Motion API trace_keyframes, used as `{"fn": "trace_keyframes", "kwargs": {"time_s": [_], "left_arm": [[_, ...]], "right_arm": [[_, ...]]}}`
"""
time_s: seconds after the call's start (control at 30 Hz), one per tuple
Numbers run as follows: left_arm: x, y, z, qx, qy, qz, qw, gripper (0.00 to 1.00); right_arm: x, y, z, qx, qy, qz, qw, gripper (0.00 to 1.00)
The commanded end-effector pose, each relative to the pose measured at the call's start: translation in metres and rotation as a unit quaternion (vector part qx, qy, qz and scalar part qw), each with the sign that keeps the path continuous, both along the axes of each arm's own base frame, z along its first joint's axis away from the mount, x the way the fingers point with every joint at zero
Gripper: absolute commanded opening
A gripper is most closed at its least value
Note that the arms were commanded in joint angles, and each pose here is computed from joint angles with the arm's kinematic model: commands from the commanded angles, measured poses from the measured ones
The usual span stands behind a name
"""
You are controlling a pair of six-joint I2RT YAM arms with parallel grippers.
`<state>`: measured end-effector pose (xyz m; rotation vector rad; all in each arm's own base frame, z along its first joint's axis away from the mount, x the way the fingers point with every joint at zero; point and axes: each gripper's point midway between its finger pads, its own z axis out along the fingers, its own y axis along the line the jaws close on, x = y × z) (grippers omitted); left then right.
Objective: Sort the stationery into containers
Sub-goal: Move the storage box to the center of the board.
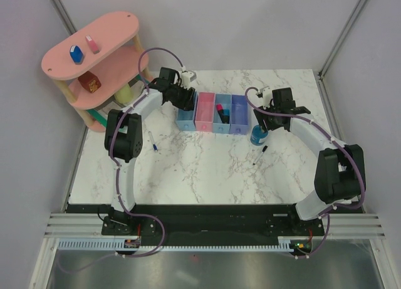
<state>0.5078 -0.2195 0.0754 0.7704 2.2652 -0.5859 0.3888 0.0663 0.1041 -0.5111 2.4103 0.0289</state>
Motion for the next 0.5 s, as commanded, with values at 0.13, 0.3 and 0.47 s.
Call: {"fn": "trace_keyframes", "kwargs": {"time_s": [0.13,0.3,0.47], "left_arm": [[-0.024,-0.036,0.019,-0.012,-0.002,-0.030,0.999,0.54],[-0.034,-0.047,0.023,-0.006,0.002,-0.035,0.999,0.53],[-0.028,-0.039,0.028,0.024,-0.012,-0.014,1.000,0.53]], "right_arm": [[0.010,-0.001,0.010,0.005,-0.018,-0.006,1.000,0.70],[0.007,0.001,0.006,0.010,-0.013,-0.003,1.000,0.70],[0.002,0.001,0.000,0.012,-0.009,-0.003,1.000,0.70]]}}
